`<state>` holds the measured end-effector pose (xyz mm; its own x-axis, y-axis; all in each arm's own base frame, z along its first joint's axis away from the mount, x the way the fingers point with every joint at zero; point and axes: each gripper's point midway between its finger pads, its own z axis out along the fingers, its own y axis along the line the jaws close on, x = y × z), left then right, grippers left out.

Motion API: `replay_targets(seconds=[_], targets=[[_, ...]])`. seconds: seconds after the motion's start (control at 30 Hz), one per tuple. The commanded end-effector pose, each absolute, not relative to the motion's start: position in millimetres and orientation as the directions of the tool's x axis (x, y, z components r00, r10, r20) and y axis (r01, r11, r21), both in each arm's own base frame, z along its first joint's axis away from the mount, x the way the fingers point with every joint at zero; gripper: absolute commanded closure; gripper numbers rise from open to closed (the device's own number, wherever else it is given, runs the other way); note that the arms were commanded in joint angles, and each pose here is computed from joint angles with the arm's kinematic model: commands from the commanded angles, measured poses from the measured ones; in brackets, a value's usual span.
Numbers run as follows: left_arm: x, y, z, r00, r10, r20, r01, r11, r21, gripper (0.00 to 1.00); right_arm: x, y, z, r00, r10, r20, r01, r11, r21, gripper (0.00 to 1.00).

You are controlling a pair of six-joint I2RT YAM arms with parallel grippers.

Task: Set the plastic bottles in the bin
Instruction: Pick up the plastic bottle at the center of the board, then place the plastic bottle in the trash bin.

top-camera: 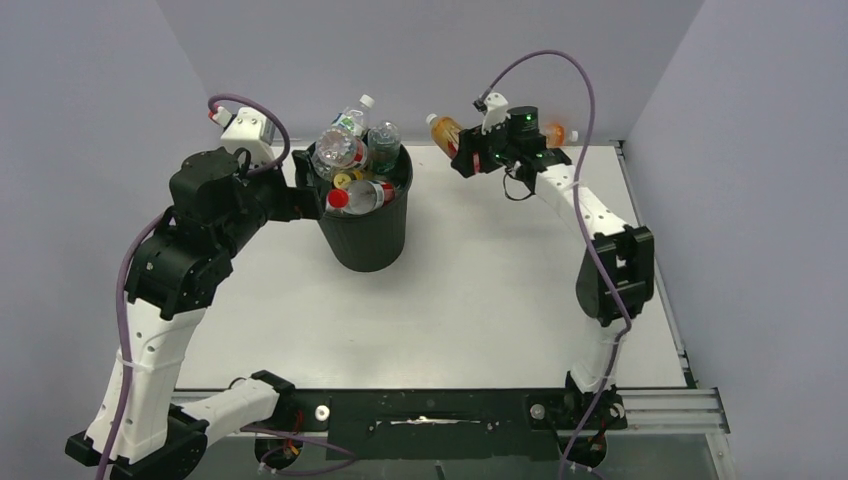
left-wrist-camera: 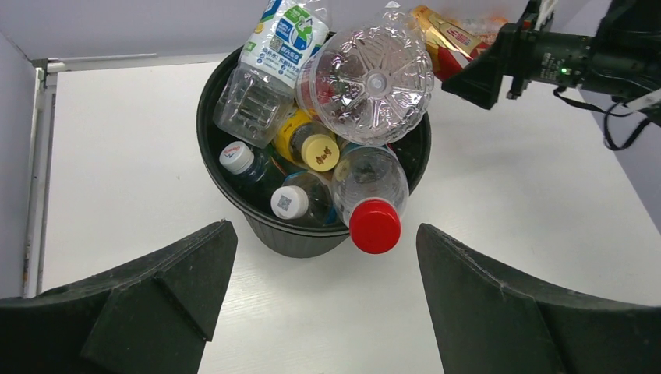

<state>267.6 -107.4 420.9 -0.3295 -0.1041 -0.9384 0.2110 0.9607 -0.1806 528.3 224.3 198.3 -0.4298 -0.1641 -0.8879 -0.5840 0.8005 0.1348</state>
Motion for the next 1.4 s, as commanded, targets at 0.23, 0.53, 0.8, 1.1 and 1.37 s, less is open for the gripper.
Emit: replay_targets(seconds=[0.23,0.53,0.8,1.1,1.37], targets=[[256,-122,457,-0.285,-0.155,-0.946,0.309,0.919,-0.244,0.13,348,212,343,-0.342,-0.256,-0.904,-0.725,0.684,0.080,0.35],[254,-127,467,-0.280,-0.181,-0.943,0.333,0.903,-0.272,0.14,242,232,390,-0.292,-0.242,-0.925,-0.870,0.470,0.152,0.36],[246,-124,472,-0.273,-0.196,-0.942,0.334,0.899,-0.284,0.13,200,265,394,-0.273,-0.241,-0.931,-0.933,0.304,0.195,0.37],[234,-121,464,-0.295,-0.198,-0.935,0.336,0.894,-0.295,0.13,164,325,399,-0.237,-0.260,-0.936,-0.969,0.130,0.209,0.38],[209,-111,452,-0.324,-0.207,-0.923,0.327,0.891,-0.315,0.24,159,363,403,-0.216,-0.250,-0.944,-0.976,0.067,0.206,0.38]])
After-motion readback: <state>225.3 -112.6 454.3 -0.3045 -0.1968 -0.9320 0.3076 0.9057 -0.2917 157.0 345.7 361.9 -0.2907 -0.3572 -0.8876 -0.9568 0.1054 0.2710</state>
